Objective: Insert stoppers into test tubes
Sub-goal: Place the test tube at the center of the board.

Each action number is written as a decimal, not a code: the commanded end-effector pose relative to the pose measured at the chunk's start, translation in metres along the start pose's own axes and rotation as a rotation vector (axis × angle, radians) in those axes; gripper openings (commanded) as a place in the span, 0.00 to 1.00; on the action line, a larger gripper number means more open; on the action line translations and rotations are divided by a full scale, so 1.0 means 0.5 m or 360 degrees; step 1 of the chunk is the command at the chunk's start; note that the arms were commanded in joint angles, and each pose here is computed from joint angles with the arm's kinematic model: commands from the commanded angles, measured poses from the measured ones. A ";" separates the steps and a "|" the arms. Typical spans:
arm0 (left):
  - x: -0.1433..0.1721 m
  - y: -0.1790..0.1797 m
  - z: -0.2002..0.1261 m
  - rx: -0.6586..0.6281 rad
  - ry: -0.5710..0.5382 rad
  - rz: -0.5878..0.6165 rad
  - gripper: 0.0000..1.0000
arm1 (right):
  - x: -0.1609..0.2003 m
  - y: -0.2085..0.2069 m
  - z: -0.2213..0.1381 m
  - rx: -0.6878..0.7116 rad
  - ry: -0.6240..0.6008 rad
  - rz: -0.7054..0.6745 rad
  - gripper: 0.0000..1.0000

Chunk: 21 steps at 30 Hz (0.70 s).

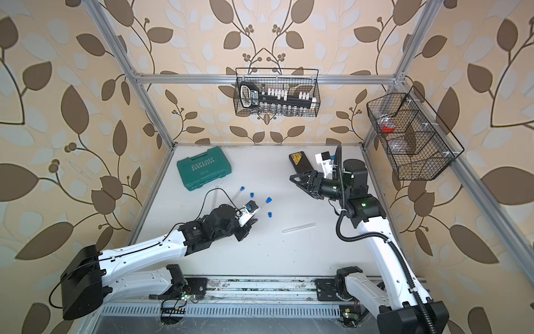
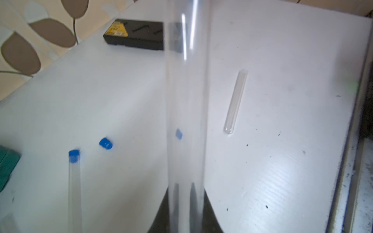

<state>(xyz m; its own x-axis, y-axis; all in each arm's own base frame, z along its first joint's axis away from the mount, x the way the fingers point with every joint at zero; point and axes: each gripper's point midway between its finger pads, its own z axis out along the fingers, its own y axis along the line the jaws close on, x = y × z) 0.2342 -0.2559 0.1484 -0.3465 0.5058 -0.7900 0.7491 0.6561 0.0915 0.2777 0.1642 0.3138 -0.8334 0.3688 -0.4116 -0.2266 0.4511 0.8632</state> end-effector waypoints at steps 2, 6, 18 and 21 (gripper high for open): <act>0.047 0.102 -0.035 -0.0311 0.0300 -0.0219 0.00 | 0.026 -0.096 -0.018 0.0362 -0.0004 -0.0067 0.71; 0.074 0.142 -0.044 -0.0425 0.0476 -0.0376 0.00 | 0.026 -0.093 -0.022 0.0360 -0.0021 -0.0098 0.71; 0.107 0.177 0.030 -0.0382 0.0743 -0.0467 0.00 | 0.043 -0.094 -0.025 0.0333 -0.0001 -0.0119 0.71; 0.130 0.179 0.060 -0.0338 0.0825 -0.0500 0.00 | 0.051 -0.098 -0.026 0.0334 0.0004 -0.0111 0.71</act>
<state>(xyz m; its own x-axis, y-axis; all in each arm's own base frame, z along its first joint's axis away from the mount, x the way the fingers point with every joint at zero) 0.2910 -0.1743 0.0846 -0.7862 0.4582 -0.4147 0.4570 0.8828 0.1091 0.2669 0.1424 0.2727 -0.8174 0.3385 -0.4662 -0.1756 0.6242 0.7613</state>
